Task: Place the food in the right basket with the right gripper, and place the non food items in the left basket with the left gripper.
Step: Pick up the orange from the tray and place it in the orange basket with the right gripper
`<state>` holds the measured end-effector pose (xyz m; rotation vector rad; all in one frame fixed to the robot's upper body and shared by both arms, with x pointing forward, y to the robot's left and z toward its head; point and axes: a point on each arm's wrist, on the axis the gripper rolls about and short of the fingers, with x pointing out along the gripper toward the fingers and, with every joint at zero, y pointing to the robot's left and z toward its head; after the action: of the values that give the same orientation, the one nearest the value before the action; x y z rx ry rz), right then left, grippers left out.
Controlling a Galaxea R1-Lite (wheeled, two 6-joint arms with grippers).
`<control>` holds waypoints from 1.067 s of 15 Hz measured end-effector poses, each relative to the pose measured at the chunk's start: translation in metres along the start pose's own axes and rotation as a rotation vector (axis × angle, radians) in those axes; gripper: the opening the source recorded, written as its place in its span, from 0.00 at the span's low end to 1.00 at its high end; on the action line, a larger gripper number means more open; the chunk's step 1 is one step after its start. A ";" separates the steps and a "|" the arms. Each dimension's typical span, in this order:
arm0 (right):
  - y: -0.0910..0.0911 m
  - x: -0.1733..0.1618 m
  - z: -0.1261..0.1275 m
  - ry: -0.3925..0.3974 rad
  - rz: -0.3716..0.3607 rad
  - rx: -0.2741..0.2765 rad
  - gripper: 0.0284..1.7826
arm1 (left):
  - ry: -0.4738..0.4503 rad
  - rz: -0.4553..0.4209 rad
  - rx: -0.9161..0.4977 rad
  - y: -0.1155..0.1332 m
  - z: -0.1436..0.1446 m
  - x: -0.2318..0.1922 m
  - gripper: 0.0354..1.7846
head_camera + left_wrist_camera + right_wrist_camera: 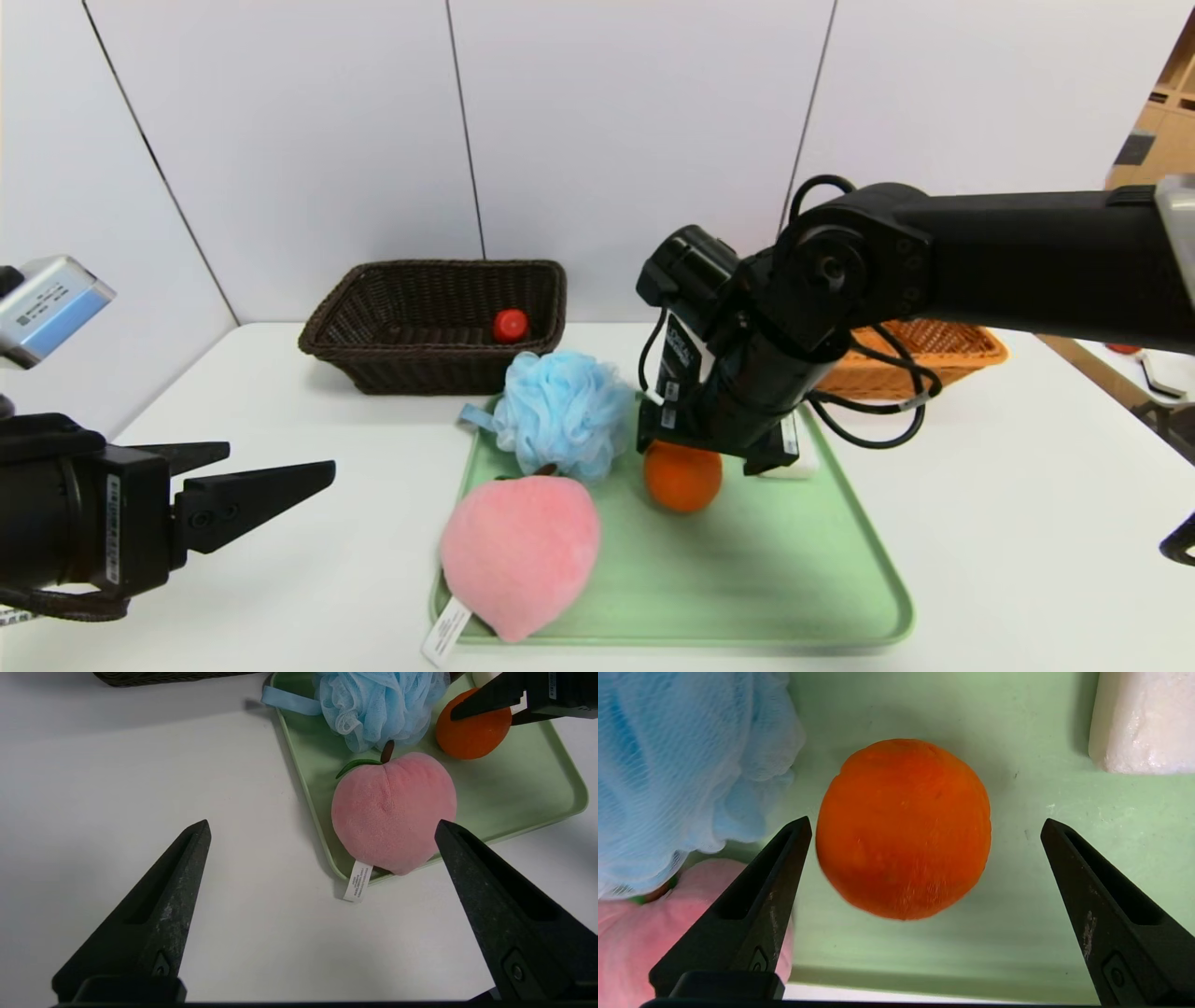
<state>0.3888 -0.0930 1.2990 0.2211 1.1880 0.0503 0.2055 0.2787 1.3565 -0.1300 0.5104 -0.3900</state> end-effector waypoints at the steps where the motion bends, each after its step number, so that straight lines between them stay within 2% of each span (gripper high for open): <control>1: 0.001 0.005 0.001 0.004 -0.001 0.003 0.95 | 0.004 0.001 0.002 0.000 -0.001 0.000 0.94; 11: 0.007 0.031 0.003 0.028 -0.014 0.002 0.95 | 0.021 0.003 0.004 0.001 -0.007 0.001 0.94; 14: 0.007 0.031 0.002 0.029 -0.017 0.002 0.69 | 0.022 0.003 0.004 0.002 -0.007 0.002 0.94; 16: 0.007 0.031 0.002 0.030 -0.017 0.003 0.65 | 0.023 0.003 0.005 0.001 -0.007 0.001 0.94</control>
<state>0.4027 -0.0821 1.2730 0.2134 1.2203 0.0367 0.2035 0.2793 1.3492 -0.1201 0.5324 -0.3903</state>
